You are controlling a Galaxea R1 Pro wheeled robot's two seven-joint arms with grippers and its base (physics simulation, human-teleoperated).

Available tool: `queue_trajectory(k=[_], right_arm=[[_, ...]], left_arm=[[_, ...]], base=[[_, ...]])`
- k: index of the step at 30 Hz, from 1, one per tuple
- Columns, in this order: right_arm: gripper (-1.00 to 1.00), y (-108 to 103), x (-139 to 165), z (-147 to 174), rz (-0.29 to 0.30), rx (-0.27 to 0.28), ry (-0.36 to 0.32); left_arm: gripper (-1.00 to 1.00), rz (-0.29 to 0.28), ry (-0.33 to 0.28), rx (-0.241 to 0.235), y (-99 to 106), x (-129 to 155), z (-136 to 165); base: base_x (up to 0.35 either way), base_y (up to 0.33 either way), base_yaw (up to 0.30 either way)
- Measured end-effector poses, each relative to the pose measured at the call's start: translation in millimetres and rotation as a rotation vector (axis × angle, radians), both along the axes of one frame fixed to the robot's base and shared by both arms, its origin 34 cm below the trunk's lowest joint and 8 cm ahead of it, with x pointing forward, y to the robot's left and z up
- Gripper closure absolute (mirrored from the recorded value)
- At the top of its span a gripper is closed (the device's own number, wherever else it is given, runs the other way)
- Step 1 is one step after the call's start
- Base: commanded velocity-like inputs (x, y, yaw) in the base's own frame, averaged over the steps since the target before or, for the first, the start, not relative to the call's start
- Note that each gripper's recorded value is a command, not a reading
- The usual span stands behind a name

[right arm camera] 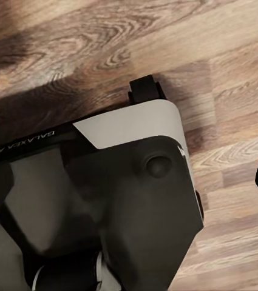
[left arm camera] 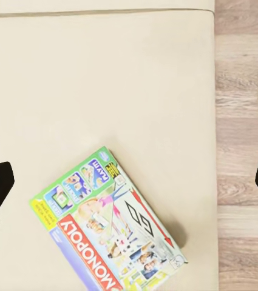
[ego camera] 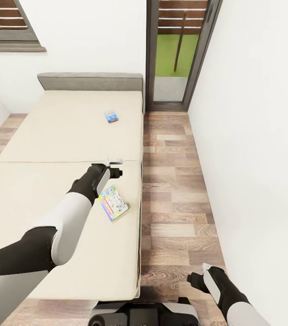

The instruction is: Put all the toys in the child's room - the three board games (two on the bed and one on the table), the two jigsaw puzzles on the table, and the tennis ball on the table - inside the toy box on the table in the child's room.

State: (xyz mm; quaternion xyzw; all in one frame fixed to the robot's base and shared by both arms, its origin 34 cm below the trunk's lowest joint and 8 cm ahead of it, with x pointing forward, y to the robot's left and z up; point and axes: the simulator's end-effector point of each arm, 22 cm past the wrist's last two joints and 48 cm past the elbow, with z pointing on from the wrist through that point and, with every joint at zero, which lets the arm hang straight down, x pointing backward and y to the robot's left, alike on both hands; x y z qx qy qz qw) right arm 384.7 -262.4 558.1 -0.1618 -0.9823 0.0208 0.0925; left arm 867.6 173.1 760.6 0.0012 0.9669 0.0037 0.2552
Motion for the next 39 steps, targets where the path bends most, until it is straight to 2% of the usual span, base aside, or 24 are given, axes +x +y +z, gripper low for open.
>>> queue_trajectory(k=[7,14,21,25,30,39], right_arm=[[-1.00,-9.2,-1.7,-1.8,-0.022,-0.011,0.005],[-1.00,-15.8,7.2,-4.6,-0.052,-0.028,-0.020],[-1.00,-20.9,47.6,-6.2,-0.056,-0.045,-0.092],[-1.00,-28.7,70.0,-8.6,-0.052,-0.080,-0.180],[-1.00,-34.9,85.6,-10.3,-0.047,-0.109,-0.249],[-1.00,-47.7,87.0,-14.1,-0.036,-0.134,-0.264]], left_arm=[[-1.00,0.000,0.011,0.000,0.0,-2.6,-8.6],[-1.00,-0.001,0.024,0.002,0.2,-5.7,-17.3],[-1.00,-0.001,0.035,0.002,0.3,-8.6,-25.9],[-1.00,-0.001,0.042,0.002,0.3,-10.5,-30.9],[-1.00,-0.002,0.051,0.003,0.3,-13.0,-37.2],[-1.00,0.006,0.041,0.022,4.9,-3.2,-36.5]], base=[[0.000,0.000,0.000],[0.000,0.000,0.000],[0.000,0.000,0.000],[0.000,0.000,0.000],[0.000,0.000,0.000],[0.000,0.000,0.000]])
